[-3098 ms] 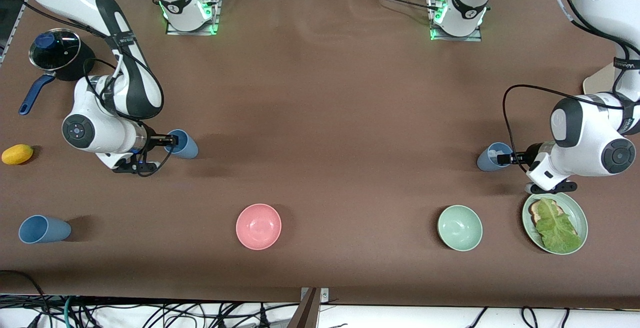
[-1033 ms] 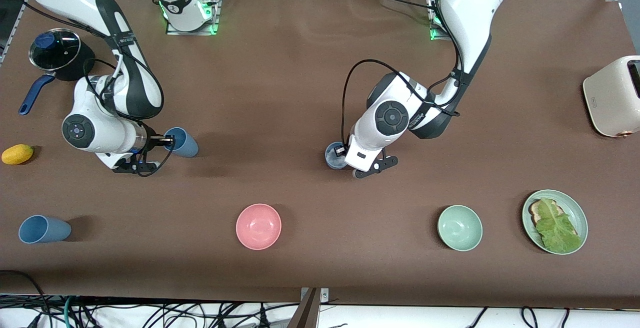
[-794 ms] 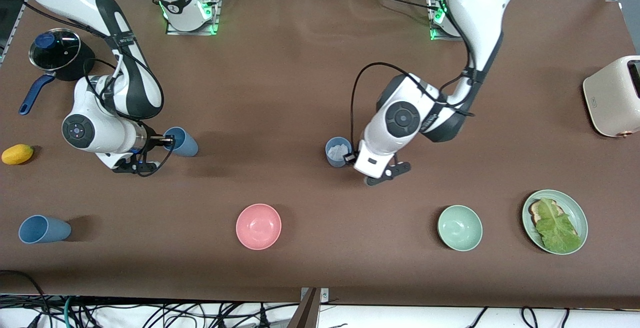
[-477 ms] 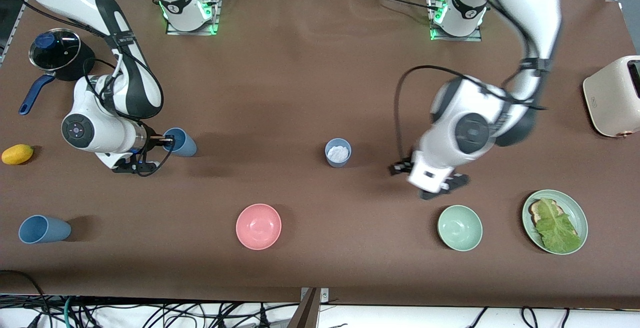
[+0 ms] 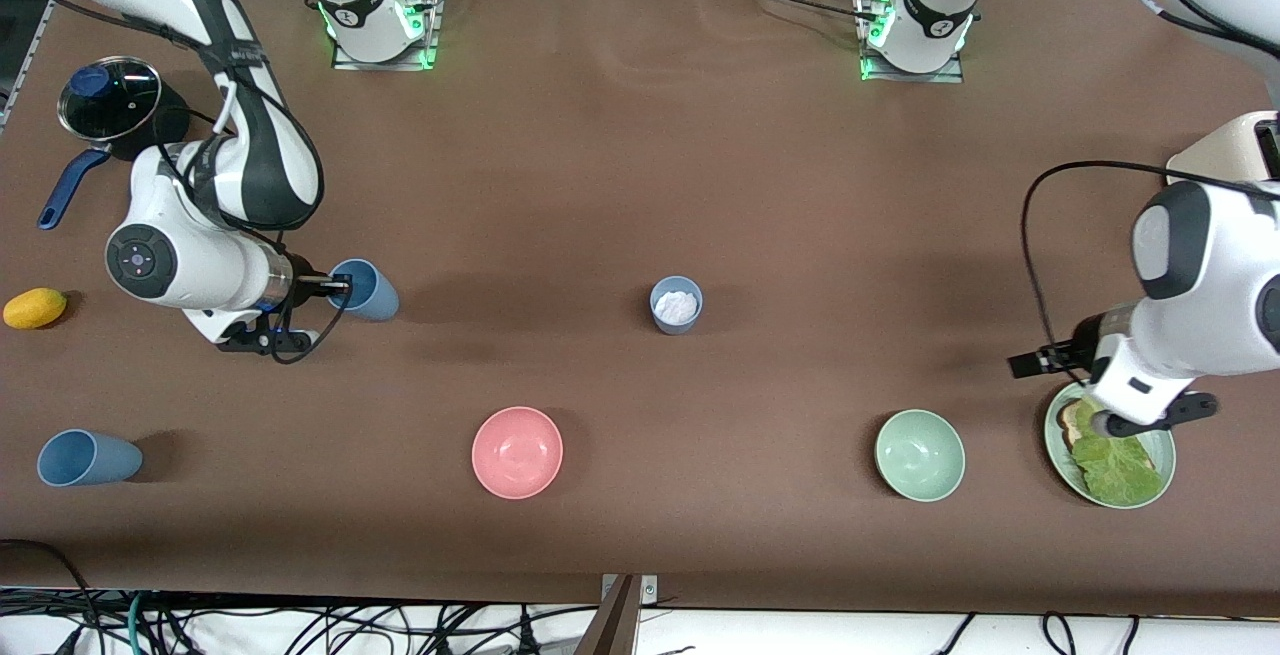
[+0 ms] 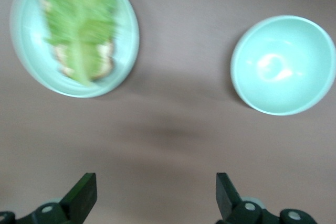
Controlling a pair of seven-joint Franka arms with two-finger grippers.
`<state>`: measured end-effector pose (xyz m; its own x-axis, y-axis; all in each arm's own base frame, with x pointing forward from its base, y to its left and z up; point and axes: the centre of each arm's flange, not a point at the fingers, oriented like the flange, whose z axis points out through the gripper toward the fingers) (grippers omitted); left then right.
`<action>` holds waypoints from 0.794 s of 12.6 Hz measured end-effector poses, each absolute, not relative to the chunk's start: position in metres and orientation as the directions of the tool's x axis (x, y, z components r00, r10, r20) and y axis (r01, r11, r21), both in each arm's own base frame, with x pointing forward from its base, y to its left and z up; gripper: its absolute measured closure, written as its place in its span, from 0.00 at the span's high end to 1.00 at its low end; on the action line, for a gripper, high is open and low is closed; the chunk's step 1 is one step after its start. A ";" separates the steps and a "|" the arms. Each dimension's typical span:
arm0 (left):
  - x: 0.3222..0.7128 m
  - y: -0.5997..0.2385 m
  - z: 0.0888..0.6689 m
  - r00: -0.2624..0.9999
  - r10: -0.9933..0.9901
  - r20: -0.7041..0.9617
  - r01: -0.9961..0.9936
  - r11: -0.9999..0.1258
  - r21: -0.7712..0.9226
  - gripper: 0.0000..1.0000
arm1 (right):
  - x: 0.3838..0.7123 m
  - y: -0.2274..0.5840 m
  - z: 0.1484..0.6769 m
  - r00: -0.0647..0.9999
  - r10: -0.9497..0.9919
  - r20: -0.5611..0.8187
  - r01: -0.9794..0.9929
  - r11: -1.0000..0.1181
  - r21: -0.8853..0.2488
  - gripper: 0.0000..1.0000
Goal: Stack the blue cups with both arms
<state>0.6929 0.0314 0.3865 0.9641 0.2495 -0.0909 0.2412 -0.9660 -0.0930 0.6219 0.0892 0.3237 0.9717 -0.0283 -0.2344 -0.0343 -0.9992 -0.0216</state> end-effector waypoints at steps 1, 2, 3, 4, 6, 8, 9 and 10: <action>0.690 0.032 0.396 0.964 0.247 -0.093 0.237 -0.965 -0.111 1.00 | 0.627 0.114 0.346 0.972 -0.052 -0.227 -0.057 -0.998 -0.017 0.06; 0.687 0.033 0.404 0.964 0.249 -0.096 0.237 -0.964 -0.116 1.00 | 0.630 0.145 0.365 0.974 -0.076 -0.212 -0.081 -0.997 -0.013 0.06; 0.685 0.037 0.410 0.963 0.255 -0.091 0.244 -0.963 -0.117 1.00 | 0.629 0.180 0.379 0.976 -0.101 -0.191 -0.104 -0.995 -0.009 0.06; 0.684 0.042 0.414 0.961 0.263 -0.091 0.252 -0.961 -0.118 1.00 | 0.627 0.217 0.388 0.977 -0.126 -0.174 -0.129 -0.992 -0.008 0.06; 0.680 0.053 0.417 0.955 0.280 -0.103 0.267 -0.956 -0.121 1.00 | 0.619 0.295 0.402 0.968 -0.194 -0.157 -0.201 -0.979 -0.029 0.06; 0.678 0.062 0.422 0.950 0.295 -0.102 0.284 -0.952 -0.112 1.00 | 0.608 0.367 0.415 0.953 -0.270 -0.136 -0.280 -0.958 -0.057 0.06; 0.677 0.064 0.426 0.948 0.303 -0.100 0.294 -0.951 -0.099 1.00 | 0.600 0.400 0.418 0.942 -0.310 -0.127 -0.321 -0.945 -0.068 0.06; 0.676 0.065 0.430 0.947 0.307 -0.098 0.299 -0.950 -0.090 1.00 | 0.590 0.432 0.418 0.927 -0.355 -0.119 -0.366 -0.927 -0.081 0.06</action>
